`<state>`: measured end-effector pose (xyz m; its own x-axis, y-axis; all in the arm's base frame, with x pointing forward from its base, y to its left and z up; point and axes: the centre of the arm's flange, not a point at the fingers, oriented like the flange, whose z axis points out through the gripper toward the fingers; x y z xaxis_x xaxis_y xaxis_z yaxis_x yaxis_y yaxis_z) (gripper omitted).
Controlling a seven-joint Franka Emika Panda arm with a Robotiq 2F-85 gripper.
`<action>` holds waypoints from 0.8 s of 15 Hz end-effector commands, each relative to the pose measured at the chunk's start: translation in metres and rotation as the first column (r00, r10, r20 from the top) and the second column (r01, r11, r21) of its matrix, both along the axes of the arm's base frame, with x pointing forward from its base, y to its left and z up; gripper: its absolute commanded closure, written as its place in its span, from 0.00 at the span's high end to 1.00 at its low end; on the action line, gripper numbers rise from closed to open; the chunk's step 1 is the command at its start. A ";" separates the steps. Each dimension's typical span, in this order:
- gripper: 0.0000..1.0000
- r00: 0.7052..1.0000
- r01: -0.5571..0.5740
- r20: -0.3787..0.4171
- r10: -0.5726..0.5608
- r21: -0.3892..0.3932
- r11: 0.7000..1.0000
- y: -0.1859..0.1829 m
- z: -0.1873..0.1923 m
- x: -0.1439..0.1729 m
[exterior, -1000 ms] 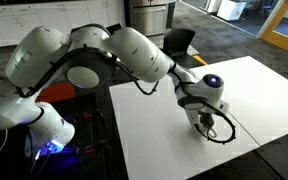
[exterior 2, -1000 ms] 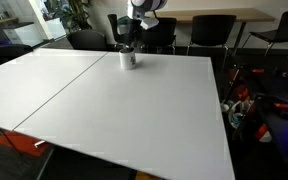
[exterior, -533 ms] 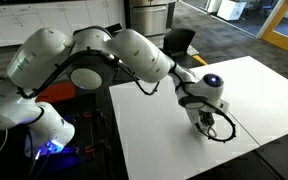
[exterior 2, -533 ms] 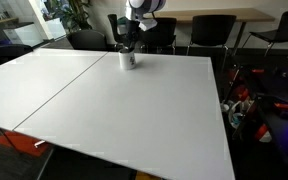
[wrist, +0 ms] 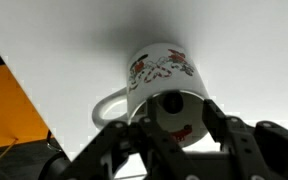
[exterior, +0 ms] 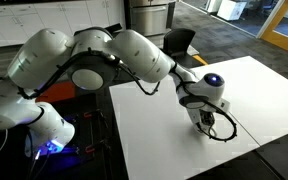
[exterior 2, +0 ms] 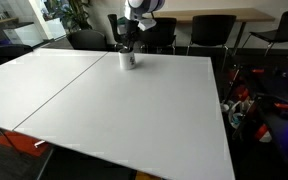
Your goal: Remove the marker from the mug and place it on the table
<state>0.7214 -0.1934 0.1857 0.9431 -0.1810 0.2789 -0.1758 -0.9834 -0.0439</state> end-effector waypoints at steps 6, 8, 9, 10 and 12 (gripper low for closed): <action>0.01 1.000 -0.015 -0.009 0.015 0.009 1.000 -0.001 0.006 0.004; 0.06 1.000 -0.014 -0.006 0.015 0.008 1.000 -0.001 0.007 0.004; 0.06 1.000 -0.013 -0.004 0.013 0.007 1.000 -0.001 0.007 0.003; 0.06 1.000 -0.009 -0.002 0.009 0.006 1.000 -0.001 0.008 0.003; 0.06 1.000 0.011 -0.005 -0.011 0.003 1.000 0.000 0.013 0.001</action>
